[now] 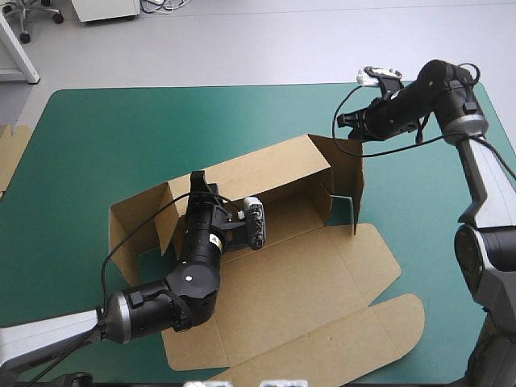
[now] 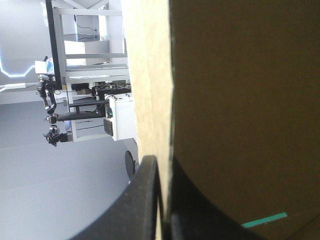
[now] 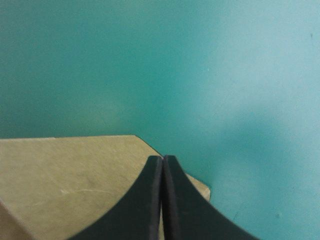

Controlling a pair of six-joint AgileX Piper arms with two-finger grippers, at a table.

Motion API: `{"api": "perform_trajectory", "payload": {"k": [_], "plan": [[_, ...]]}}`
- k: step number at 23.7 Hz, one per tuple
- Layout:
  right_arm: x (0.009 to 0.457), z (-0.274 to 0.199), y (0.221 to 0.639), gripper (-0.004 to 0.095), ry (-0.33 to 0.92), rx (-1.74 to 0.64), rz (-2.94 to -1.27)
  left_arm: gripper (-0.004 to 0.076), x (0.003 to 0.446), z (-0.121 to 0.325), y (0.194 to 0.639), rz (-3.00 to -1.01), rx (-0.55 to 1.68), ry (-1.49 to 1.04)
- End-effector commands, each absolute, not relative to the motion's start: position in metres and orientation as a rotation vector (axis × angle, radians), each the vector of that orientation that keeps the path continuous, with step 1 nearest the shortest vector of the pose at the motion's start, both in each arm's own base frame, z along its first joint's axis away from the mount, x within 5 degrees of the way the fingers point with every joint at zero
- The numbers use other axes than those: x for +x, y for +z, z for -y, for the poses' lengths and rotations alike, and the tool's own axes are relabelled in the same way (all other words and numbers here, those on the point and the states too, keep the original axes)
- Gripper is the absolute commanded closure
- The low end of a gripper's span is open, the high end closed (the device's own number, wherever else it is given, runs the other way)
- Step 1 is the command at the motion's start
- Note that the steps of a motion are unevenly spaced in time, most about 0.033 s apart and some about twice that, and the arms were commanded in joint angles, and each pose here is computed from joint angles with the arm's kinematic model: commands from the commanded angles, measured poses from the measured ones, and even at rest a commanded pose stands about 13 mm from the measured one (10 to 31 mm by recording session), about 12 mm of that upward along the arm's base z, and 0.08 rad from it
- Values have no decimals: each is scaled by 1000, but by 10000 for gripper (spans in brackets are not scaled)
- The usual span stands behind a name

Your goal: Fold the box

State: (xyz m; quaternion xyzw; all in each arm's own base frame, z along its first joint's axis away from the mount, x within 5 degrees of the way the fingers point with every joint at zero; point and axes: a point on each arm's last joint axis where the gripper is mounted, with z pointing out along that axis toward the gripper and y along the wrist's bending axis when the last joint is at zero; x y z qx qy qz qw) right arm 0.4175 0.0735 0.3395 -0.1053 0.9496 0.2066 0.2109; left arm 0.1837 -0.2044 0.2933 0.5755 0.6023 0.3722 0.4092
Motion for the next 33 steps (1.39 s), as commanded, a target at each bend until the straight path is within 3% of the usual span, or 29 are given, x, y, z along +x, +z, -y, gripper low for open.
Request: {"api": "perform_trajectory", "payload": {"k": [1, 14, 23, 33], "plan": [[398, -73, 364, 927, 609, -329, -2578, 734, 181, 207, 298, -1531, 1426, 872], [378, -74, 376, 899, 620, -462, -2518, 734, 181, 208, 299, -1530, 1411, 860], [351, -86, 358, 414, 715, -532, -2567, 734, 182, 208, 300, -1521, 1396, 860], [328, -113, 340, 401, 703, -707, -2602, 734, 182, 207, 301, -1523, 1391, 868]]}}
